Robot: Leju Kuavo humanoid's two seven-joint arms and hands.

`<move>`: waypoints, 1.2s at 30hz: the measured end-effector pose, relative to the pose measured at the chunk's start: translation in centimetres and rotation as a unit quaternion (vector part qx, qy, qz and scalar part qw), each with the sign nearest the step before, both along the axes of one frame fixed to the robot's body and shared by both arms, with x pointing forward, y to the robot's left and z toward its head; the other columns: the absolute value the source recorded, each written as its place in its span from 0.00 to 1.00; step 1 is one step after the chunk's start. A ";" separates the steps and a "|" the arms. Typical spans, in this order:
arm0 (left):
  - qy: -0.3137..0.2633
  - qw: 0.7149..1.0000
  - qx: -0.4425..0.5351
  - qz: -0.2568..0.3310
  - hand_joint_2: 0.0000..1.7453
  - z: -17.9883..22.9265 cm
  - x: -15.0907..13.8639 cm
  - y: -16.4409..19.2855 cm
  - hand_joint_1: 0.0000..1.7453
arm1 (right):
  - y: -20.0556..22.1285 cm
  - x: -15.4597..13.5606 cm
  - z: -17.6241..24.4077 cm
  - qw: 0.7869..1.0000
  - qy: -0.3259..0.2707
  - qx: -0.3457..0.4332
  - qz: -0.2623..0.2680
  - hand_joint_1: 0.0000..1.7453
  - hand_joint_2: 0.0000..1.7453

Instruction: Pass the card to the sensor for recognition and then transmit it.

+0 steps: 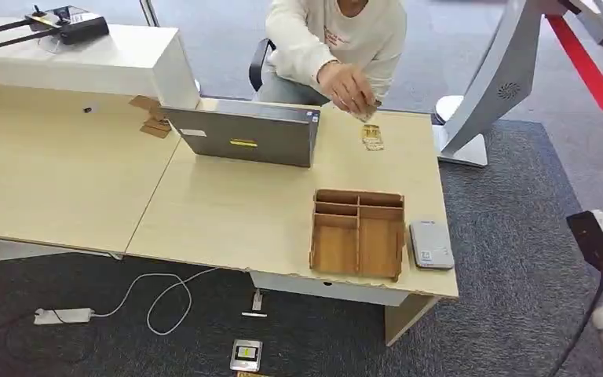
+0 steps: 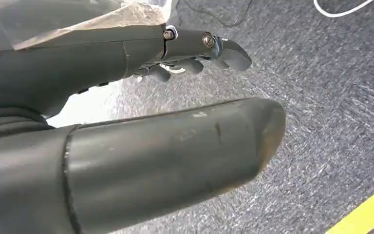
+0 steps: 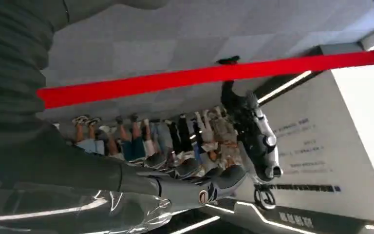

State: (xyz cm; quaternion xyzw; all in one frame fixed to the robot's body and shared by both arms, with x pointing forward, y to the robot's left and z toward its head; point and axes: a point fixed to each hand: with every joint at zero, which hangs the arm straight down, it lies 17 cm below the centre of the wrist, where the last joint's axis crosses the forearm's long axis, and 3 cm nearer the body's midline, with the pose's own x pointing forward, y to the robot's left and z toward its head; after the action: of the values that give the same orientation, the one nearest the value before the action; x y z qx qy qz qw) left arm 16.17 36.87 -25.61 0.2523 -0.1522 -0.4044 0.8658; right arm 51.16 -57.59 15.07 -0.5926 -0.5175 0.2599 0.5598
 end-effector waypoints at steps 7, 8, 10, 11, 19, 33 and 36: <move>-0.003 1.000 -0.004 0.010 0.00 0.0 0.2 -0.1 0.00 | -0.2 -5.7 -11.5 0.989 0.144 -0.027 -0.010 0.00 1.00; -0.003 1.000 -0.005 0.013 0.00 0.0 0.2 -0.1 0.00 | -0.1 -6.4 -12.8 0.987 0.158 -0.019 -0.016 0.00 1.00; -0.003 1.000 -0.006 0.015 0.00 0.0 0.2 -0.2 0.00 | 0.1 -7.9 -15.2 0.982 0.185 -0.008 -0.025 0.00 1.00; -0.003 1.000 -0.006 0.015 0.00 0.0 0.2 -0.2 0.00 | 0.2 -8.7 -16.5 0.979 0.201 0.000 -0.030 0.00 1.00; -0.007 1.000 -0.008 0.010 0.00 0.1 0.4 -0.4 0.00 | 2.4 -17.1 -27.5 0.915 0.393 0.070 -0.064 0.00 1.00; -0.009 1.000 -0.005 -0.012 0.00 0.1 0.6 -0.6 0.00 | 6.8 -36.5 -38.1 0.747 0.618 0.195 -0.148 0.00 1.00; -0.007 1.000 -0.002 -0.012 0.00 0.1 0.6 -0.5 0.00 | 7.2 -39.1 -38.8 0.727 0.634 0.206 -0.163 0.00 1.00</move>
State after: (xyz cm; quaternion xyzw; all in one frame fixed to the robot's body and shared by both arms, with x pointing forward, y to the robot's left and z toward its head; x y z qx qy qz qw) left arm 16.79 36.34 -25.48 0.2519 -0.1623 -0.4122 0.8604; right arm 12.02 -50.41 -23.72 -0.2353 0.0214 0.3667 0.8998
